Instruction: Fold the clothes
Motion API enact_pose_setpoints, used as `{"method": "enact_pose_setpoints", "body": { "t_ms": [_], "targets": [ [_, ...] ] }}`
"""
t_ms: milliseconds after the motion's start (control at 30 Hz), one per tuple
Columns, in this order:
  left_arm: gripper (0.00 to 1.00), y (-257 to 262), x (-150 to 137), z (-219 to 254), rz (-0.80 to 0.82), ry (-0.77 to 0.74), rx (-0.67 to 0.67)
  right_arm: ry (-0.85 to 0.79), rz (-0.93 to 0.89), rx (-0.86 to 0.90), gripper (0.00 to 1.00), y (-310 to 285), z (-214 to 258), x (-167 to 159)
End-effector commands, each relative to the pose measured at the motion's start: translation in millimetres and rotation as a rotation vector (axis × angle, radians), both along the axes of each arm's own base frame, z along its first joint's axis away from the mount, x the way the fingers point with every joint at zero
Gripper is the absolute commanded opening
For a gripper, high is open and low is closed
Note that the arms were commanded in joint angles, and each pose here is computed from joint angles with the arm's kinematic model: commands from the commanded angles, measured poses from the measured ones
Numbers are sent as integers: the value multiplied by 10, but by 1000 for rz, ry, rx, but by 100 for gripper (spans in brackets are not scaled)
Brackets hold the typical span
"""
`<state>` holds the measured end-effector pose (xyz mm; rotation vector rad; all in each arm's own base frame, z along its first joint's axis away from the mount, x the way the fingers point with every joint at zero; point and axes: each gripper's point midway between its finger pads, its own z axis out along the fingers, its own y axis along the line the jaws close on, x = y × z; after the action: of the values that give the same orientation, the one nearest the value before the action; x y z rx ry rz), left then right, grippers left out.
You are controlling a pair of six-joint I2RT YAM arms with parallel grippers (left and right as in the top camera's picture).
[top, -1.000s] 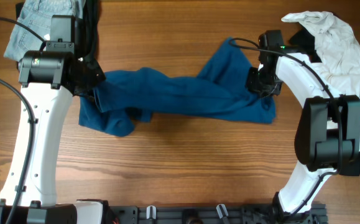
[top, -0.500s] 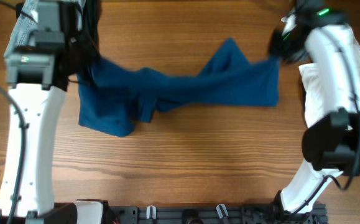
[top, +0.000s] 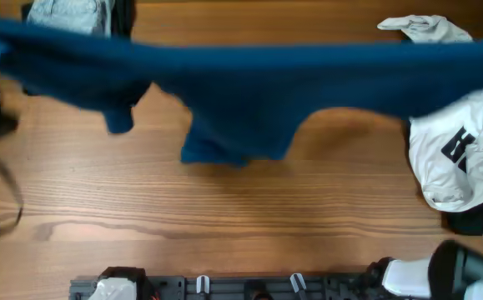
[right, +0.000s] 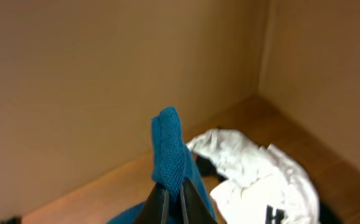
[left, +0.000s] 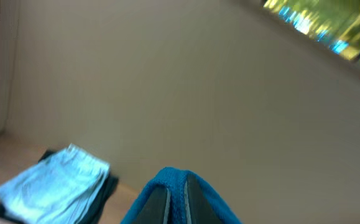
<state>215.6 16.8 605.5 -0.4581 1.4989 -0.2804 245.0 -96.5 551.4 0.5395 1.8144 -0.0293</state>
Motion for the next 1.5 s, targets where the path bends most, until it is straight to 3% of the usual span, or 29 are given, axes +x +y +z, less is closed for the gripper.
{"method": "enact_pose_setpoints", "body": {
  "t_ms": [0, 100, 233, 400, 500, 633, 733, 833, 967, 1067, 1133, 1367, 1467],
  "targets": [
    [4, 100, -545, 322, 37, -153, 24, -42, -18, -58, 5, 45, 137, -224],
    [4, 127, -630, 393, 53, -185, 43, -30, -12, -71, 4, 37, 120, -207],
    [4, 155, -286, 334, 84, -132, 60, 50, 39, -27, 4, -41, -103, 95],
    [4, 75, 802, -115, 77, 74, 92, 212, 136, 61, 4, -242, -647, 772],
    [4, 21, 1668, -562, 75, 203, 133, 310, 191, 111, 4, -294, -1076, 1305],
    [4, -13, 2499, -1001, 75, 259, 148, 342, 226, 111, 4, -261, -1526, 2133],
    [4, -14, 2985, -1092, 80, 203, 194, 251, 258, 115, 4, -106, -1574, 2661],
    [4, -47, 3047, -694, 83, 37, 206, 70, 286, 60, 4, 29, -1145, 2890],
    [4, -41, 2624, 222, 102, -202, 239, -155, 286, -9, 4, 66, -401, 2771],
    [4, -50, 2439, 473, 111, -251, 312, -191, 286, -24, 4, 70, -289, 2754],
    [4, -50, 2494, 297, 98, -177, 322, -152, 286, -9, 4, 55, -445, 2824],
    [4, 64, 3157, -1577, 23, 428, 365, 143, 293, 94, 4, 12, -1657, 3181],
    [4, 106, 3288, -2093, 6, 571, 370, 206, 303, 91, 4, 7, -1905, 3201]
  ]
}}
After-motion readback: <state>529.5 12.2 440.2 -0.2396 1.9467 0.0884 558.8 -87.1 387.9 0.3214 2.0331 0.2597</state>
